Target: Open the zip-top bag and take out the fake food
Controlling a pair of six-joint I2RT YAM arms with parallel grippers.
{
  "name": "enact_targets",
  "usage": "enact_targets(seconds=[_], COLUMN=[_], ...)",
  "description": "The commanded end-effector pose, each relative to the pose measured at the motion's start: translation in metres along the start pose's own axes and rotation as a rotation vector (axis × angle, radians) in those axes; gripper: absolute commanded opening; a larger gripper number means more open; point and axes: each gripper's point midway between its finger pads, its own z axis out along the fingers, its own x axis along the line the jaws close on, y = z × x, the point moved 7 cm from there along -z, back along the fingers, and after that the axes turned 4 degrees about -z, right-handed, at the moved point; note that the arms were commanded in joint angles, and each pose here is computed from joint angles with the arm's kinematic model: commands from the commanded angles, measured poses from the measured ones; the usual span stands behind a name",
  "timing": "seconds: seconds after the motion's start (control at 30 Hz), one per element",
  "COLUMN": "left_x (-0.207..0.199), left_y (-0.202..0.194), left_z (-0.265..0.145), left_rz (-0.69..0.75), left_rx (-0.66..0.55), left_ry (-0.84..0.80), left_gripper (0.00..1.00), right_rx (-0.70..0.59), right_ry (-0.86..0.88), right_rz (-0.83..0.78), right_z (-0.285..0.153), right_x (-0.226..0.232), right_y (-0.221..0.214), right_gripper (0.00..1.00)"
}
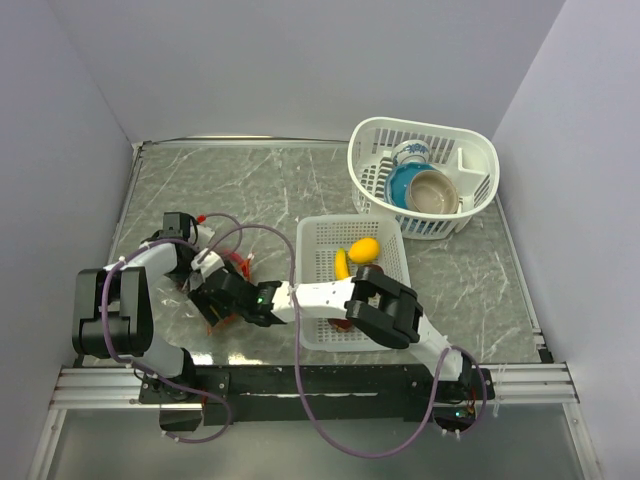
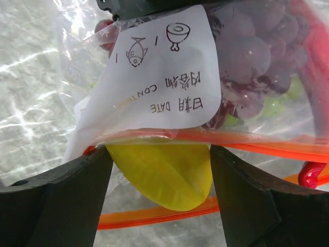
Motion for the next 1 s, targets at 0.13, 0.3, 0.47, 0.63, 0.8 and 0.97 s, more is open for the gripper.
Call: enact_targets(seconds=[0.13,0.3,0.47,0.63,0.8,0.97], left_x=[-0.021,-0.020,-0.020,-0.021,-0.024,-0.025], left_y=[-0.017,-0.017,-0.016,-0.019,-0.018,-0.008], left_z=[0.001,0.001,0.002,0.004,0.001,-0.017], left_rz=[0.009,0.010,0.009,0.017,0.005,-0.026], left_rx=[0.072,0.073,0.075,0.078,0.077,0.036], left_ry=[-0.126,-0.121,-0.124,-0.118,-0.148,-0.223], left_gripper=[0.01,0.01,0.01,0.01,0.01,0.01], right_rx=[0.012,-0.060,-0.097,-0.131,-0.183,-0.175], right_ry=[-0.066,-0.119,-0.166,-0.230,-0.385,-0.651], right_rz=[0.081,0.084,0.083,0.092,0.094,0.177], right_z=[-0.016,-0.050,-0.075,-0.106,-0.142,-0.165], right_x=[-0.025,-0.036,-0.044,-0.057,-0.085,-0.139], right_y=[-0.015,0.012,0.027,0.041,0.053,0.035], right_gripper=[0.45,0.13,0.08,0.06,0.13,0.12])
